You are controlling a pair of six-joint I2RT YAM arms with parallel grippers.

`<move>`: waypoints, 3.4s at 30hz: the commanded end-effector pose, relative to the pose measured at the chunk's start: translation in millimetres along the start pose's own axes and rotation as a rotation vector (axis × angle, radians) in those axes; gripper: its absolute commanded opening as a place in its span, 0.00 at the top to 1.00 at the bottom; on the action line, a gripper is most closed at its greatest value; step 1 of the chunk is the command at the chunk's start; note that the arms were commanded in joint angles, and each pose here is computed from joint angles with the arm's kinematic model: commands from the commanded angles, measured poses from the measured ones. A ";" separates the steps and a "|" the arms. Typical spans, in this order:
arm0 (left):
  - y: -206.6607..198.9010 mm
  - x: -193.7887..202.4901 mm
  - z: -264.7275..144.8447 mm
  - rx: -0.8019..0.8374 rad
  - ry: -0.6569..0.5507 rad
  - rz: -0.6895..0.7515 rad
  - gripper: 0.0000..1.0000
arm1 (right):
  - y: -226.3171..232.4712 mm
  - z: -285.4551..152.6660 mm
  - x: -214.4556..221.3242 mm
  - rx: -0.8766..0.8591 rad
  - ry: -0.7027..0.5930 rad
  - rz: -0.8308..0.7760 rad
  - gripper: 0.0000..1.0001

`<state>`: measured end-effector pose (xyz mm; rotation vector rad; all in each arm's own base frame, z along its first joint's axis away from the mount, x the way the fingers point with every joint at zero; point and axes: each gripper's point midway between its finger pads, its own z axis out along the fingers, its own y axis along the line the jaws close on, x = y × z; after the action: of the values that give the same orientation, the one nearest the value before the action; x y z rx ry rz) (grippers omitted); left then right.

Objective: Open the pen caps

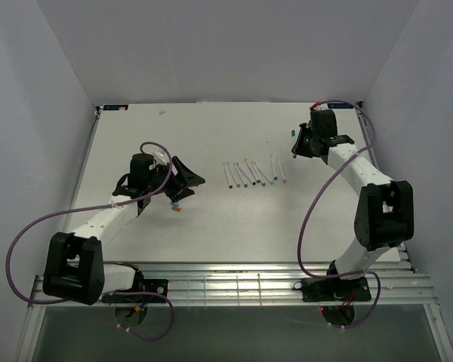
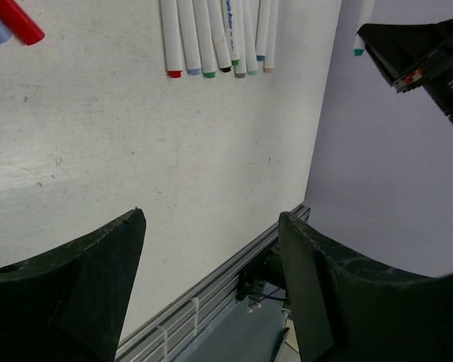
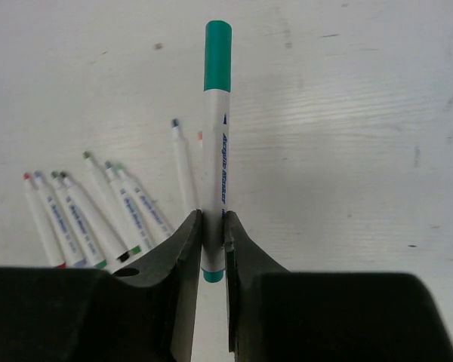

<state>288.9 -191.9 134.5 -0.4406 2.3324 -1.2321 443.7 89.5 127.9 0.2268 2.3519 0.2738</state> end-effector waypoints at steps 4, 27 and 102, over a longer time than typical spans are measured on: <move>-45.3 -23.9 9.5 0.119 -0.010 -0.012 0.19 | 89.0 -43.3 36.6 -0.370 0.022 -0.151 0.92; -61.7 -31.2 72.0 0.125 0.056 -0.079 0.19 | 216.8 -107.1 135.4 -0.887 0.220 -0.328 0.92; -78.4 -48.0 59.3 0.169 -0.030 -0.032 1.00 | 248.4 -72.0 191.7 -0.815 0.352 -0.447 0.92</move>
<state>351.0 -254.0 138.4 -0.5311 2.3191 -1.4119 296.2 370.0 128.3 -0.7352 2.2887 1.1396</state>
